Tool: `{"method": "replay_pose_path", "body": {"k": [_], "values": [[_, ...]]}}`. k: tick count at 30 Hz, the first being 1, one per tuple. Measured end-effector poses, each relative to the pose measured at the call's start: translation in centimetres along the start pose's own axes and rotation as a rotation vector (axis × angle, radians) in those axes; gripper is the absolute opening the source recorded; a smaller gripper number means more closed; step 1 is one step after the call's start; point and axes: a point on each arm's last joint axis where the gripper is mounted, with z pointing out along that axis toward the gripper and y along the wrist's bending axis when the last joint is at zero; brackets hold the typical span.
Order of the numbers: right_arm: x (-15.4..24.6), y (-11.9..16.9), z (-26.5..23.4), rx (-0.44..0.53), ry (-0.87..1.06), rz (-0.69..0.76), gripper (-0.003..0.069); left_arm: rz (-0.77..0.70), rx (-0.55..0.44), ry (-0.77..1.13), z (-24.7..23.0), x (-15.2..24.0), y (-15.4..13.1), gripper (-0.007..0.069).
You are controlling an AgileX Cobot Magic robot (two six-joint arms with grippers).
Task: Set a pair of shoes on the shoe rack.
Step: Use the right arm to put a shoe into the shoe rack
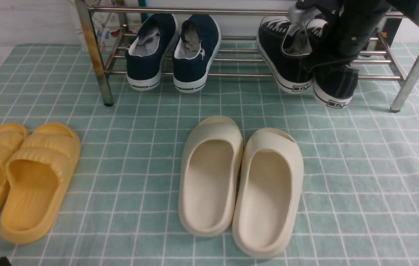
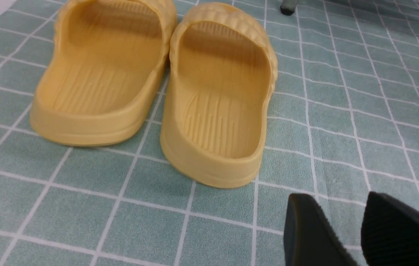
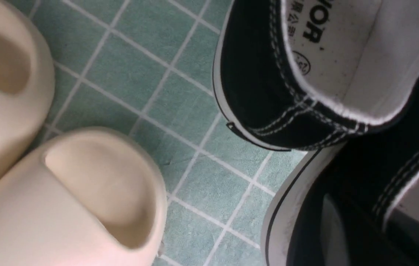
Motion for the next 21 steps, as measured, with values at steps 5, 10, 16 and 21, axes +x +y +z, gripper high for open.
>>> {"method": "replay_pose_path", "body": {"k": [5, 10, 16, 21], "values": [[0.0, -1.3, 1.1, 0.032, -0.022, 0.012, 0.0017, 0.0, 0.0, 0.0, 0.0, 0.0, 0.0, 0.0238], [0.2, -2.4, 1.8, 0.064, -0.03, 0.013, 0.0017, 0.0, 0.0, 0.0, 0.0, 0.0, 0.0, 0.0238], [0.1, -3.3, 1.8, 0.138, -0.042, -0.021, 0.0017, 0.0, 0.0, 0.0, 0.0, 0.0, 0.0, 0.0238], [-0.2, -3.4, 1.8, 0.131, -0.085, -0.014, 0.0017, 0.0, 0.0, 0.0, 0.0, 0.0, 0.0, 0.0238]]}}
